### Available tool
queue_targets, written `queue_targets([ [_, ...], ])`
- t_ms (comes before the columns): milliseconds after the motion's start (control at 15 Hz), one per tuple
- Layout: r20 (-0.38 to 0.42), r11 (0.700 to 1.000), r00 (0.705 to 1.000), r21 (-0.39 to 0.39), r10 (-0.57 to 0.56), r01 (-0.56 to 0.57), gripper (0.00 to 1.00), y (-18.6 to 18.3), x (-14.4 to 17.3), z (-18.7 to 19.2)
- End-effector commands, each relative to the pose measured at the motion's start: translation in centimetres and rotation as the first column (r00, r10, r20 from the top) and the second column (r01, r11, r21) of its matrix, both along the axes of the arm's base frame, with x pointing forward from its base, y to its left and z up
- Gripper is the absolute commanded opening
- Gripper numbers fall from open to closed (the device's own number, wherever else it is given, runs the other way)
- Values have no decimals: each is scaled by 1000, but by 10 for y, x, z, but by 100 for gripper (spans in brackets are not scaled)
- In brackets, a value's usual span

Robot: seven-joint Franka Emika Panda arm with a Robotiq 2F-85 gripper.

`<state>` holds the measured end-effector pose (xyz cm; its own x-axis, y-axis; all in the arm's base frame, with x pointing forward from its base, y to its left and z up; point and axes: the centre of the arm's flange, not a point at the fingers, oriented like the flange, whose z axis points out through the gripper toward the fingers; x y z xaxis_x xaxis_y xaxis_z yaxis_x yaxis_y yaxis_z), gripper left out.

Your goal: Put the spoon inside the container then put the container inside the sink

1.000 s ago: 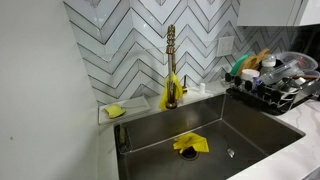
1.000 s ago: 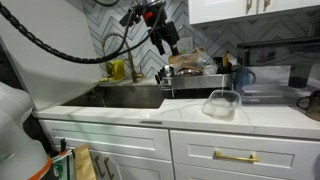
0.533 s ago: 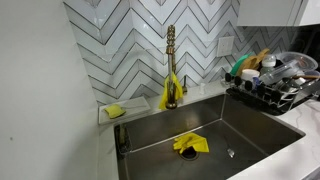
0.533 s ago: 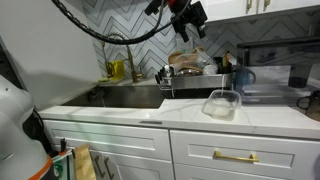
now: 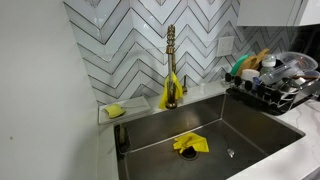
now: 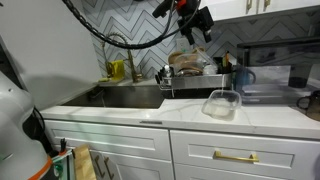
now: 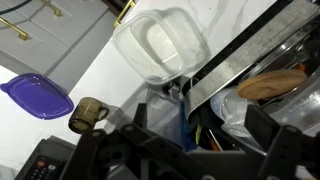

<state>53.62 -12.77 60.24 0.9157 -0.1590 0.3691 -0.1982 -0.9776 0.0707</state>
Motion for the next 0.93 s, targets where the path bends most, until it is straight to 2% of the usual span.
queue_targets([
  [0,1,998,1000,58,-3,3,100,-16,33,-11],
  [333,79,993,997,114,22,-31,100,-24,69,-20],
  [600,111,989,993,139,40,-56,100,-24,94,-30],
  [867,122,986,991,154,46,-65,92,-19,115,-43],
])
